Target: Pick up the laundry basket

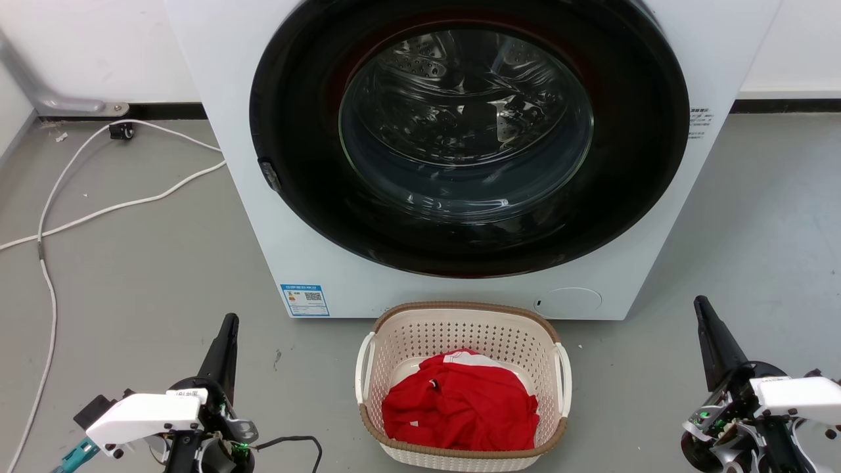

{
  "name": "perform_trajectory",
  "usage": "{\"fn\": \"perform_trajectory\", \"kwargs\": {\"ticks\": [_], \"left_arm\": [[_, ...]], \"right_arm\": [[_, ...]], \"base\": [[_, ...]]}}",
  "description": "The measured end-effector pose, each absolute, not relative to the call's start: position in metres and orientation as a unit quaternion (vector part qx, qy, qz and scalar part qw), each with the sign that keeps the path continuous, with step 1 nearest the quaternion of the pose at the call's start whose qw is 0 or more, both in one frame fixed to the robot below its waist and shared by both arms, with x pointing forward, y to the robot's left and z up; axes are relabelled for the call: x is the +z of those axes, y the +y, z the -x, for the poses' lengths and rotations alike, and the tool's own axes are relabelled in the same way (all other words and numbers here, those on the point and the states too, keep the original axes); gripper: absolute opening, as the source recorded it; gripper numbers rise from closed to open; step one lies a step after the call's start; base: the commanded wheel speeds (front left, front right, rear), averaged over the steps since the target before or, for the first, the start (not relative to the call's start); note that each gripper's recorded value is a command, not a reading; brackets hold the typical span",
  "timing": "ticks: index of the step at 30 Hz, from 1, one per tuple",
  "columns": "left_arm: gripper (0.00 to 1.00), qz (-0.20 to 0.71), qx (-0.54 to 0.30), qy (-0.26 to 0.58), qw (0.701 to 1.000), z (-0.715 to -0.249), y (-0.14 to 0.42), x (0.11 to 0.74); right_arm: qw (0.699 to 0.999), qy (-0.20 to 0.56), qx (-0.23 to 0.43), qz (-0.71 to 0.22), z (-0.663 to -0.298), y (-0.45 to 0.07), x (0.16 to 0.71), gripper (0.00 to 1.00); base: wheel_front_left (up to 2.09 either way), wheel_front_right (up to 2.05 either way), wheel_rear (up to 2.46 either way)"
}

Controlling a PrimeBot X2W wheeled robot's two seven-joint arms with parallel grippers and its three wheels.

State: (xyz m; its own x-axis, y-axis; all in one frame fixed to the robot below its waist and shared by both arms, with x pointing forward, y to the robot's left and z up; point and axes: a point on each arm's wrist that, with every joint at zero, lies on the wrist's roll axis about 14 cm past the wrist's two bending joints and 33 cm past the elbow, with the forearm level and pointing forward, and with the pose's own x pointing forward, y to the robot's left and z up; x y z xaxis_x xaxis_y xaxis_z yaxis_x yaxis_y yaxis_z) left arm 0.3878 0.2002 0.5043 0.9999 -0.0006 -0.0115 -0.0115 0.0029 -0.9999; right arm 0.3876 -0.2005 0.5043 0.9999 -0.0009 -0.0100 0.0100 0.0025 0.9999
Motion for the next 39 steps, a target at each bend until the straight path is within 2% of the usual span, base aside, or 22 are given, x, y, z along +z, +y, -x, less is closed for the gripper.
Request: {"fn": "perform_trajectory", "kwargs": {"ticks": [23,24,32,39], "left_arm": [[0.0,0.708,0.005,0.003,0.706,-0.388,0.2,0.504],[1.0,0.708,0.006,0.005,0.706,-0.387,0.2,0.503],[1.0,0.711,0.025,0.026,0.703,-0.378,0.193,0.484],[1.0,0.688,0.015,0.024,0.725,-0.38,0.184,0.489]], "right_arm": [[0.707,0.003,-0.004,-0.707,-0.388,-0.201,0.504,0.0],[0.707,0.005,-0.005,-0.707,-0.387,-0.201,0.503,1.0],[0.708,0.022,-0.03,-0.705,-0.376,-0.199,0.483,1.0],[0.725,0.016,-0.031,-0.688,-0.377,-0.197,0.485,1.0]], "base": [[0.0,0.0,0.0],[0.0,0.0,0.0],[0.0,0.0,0.0],[0.0,0.0,0.0]]}}
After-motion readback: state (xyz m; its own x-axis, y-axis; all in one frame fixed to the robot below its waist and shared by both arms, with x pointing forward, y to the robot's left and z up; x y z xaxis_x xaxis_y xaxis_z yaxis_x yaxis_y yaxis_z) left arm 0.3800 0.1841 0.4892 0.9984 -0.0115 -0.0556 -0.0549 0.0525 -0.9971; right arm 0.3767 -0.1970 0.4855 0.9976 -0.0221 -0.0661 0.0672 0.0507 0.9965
